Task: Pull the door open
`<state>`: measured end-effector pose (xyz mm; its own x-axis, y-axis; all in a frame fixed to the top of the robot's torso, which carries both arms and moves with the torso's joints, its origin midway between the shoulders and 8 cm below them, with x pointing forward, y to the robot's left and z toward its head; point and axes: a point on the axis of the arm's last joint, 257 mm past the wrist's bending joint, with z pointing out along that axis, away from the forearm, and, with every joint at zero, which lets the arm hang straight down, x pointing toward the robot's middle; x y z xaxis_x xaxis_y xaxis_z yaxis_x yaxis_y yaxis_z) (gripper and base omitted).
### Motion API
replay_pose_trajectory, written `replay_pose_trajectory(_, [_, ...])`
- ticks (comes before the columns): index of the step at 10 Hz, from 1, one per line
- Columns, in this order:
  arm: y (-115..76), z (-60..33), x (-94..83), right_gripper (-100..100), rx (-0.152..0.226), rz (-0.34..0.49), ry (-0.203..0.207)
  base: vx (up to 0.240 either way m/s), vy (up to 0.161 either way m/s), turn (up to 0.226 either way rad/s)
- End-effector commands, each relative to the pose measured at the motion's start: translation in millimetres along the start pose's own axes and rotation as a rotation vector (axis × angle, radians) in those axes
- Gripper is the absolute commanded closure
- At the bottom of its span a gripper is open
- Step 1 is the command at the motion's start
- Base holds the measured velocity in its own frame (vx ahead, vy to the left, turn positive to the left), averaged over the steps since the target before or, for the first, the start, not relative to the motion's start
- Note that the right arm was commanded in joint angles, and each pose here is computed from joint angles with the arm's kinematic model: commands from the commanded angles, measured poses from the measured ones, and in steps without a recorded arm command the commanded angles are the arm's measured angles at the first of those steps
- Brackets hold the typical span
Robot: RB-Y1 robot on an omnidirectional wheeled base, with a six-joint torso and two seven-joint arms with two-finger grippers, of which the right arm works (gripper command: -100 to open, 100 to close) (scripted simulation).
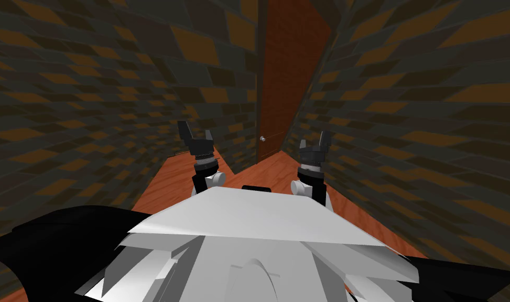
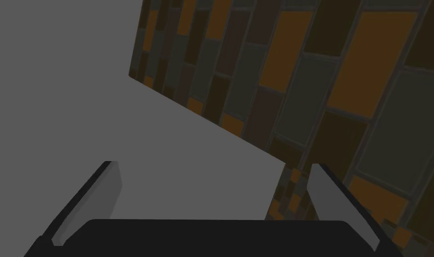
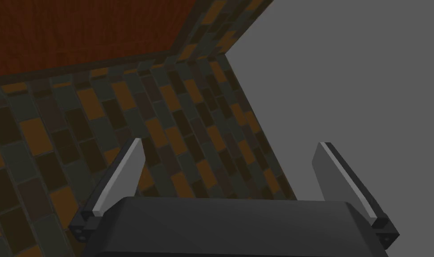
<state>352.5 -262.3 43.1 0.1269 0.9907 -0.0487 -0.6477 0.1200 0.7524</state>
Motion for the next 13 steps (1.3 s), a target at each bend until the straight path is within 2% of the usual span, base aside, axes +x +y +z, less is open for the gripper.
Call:
replay_pose_trajectory(1, [-11.2,-3.1,1.5,-100,0.014,-0.04,0.011,0.054,0.011,0.068])
replay_pose_trajectory(7, [-58.5,-18.9,6.5,-100,0.069,-0.207,0.064,0.103,-0.007,0.068])
replay_pose_trajectory(13, [-116.2,-45.5,9.8,-100,0.132,-0.418,0.144,0.095,-0.011,0.085])
